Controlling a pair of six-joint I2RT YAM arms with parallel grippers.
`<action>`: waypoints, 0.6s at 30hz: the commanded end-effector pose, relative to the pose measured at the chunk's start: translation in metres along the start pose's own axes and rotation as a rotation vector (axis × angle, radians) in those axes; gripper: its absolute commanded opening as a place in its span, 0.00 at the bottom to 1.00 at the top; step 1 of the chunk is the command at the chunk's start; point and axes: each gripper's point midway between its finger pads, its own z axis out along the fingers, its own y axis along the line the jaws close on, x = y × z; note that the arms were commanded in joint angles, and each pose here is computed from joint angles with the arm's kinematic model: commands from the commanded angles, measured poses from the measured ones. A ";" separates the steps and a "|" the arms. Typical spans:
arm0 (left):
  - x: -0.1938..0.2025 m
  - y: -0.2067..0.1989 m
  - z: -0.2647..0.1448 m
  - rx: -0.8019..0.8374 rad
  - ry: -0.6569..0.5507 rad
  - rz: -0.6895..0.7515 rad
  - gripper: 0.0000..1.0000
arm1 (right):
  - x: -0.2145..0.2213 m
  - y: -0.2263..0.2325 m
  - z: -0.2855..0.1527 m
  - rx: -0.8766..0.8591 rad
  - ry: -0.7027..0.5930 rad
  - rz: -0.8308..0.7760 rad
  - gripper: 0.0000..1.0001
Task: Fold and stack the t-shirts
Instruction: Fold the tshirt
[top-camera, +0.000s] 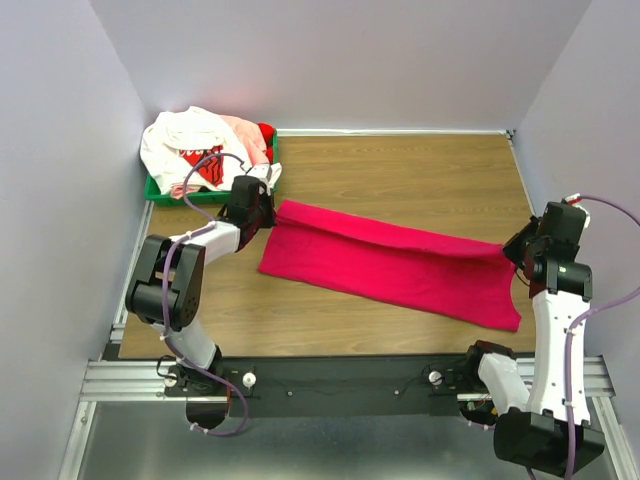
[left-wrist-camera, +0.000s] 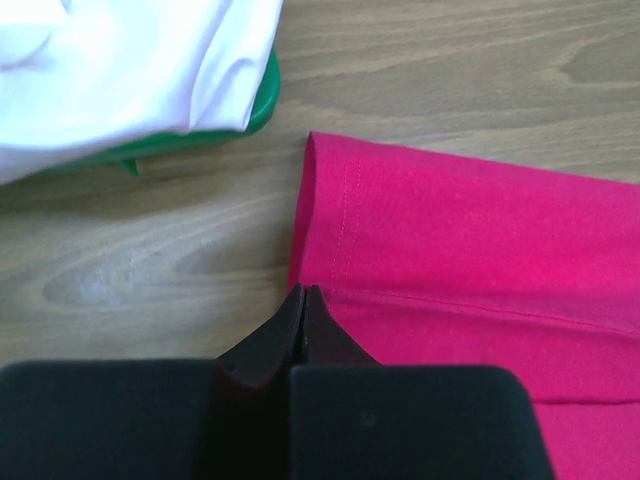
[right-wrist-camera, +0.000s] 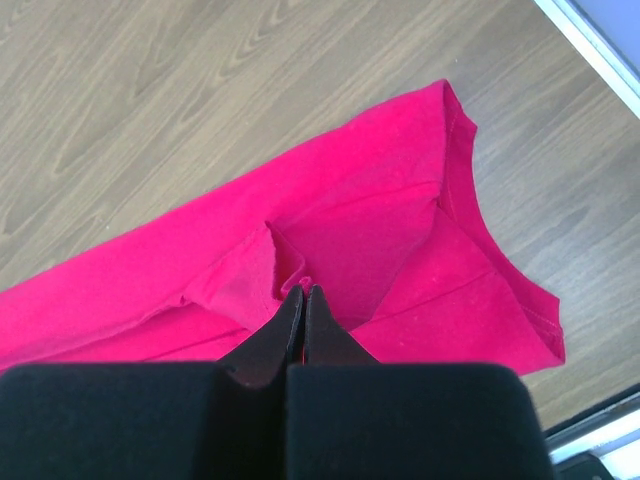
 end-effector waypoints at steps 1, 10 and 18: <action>-0.009 0.002 -0.018 -0.029 -0.055 -0.034 0.01 | 0.010 -0.010 -0.007 0.041 0.024 -0.020 0.01; 0.008 0.002 -0.055 -0.023 -0.078 -0.086 0.57 | -0.007 0.000 -0.029 -0.010 -0.029 -0.022 0.65; -0.008 -0.019 -0.072 0.089 -0.162 -0.070 0.56 | 0.006 0.033 0.014 -0.142 0.072 -0.025 0.63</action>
